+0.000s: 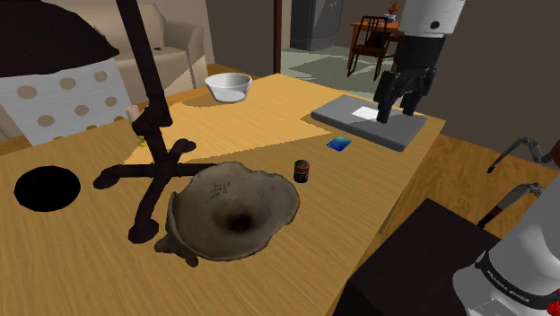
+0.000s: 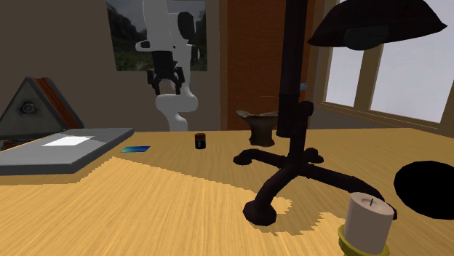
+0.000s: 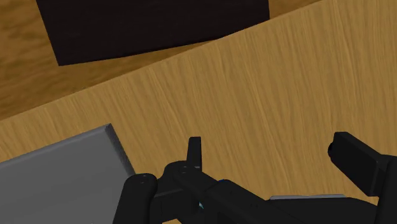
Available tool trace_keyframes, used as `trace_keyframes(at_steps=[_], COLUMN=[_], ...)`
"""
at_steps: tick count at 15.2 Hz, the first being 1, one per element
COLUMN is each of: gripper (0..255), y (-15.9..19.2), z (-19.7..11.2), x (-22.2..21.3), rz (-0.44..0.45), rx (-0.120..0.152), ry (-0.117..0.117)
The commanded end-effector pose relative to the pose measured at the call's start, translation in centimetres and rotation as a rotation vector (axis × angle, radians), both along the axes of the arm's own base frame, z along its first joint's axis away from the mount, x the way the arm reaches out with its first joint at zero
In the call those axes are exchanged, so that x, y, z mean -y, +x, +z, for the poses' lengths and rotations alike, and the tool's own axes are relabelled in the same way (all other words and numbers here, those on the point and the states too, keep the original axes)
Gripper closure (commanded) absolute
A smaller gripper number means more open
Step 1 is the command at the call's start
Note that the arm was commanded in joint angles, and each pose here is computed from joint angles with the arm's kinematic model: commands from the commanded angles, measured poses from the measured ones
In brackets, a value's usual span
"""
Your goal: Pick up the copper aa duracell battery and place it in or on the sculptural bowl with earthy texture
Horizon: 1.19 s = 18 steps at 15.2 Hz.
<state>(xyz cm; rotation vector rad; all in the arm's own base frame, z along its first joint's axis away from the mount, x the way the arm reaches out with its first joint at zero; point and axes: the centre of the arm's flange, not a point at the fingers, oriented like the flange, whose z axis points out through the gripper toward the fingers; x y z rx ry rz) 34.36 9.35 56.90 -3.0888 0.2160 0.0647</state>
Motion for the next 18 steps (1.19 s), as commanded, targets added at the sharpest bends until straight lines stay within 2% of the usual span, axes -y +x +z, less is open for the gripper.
trace_keyframes(at_steps=[1, 16, 18], gripper=[0, 0, 0], y=[1.1, 11.0, 11.4], z=[-1.3, -11.5, -12.3], x=[-2.2, -16.2, -16.7], rz=[-0.011, -0.089, -0.091], rx=[0.005, 0.036, 0.037], ry=[-0.005, -0.05, -0.051])
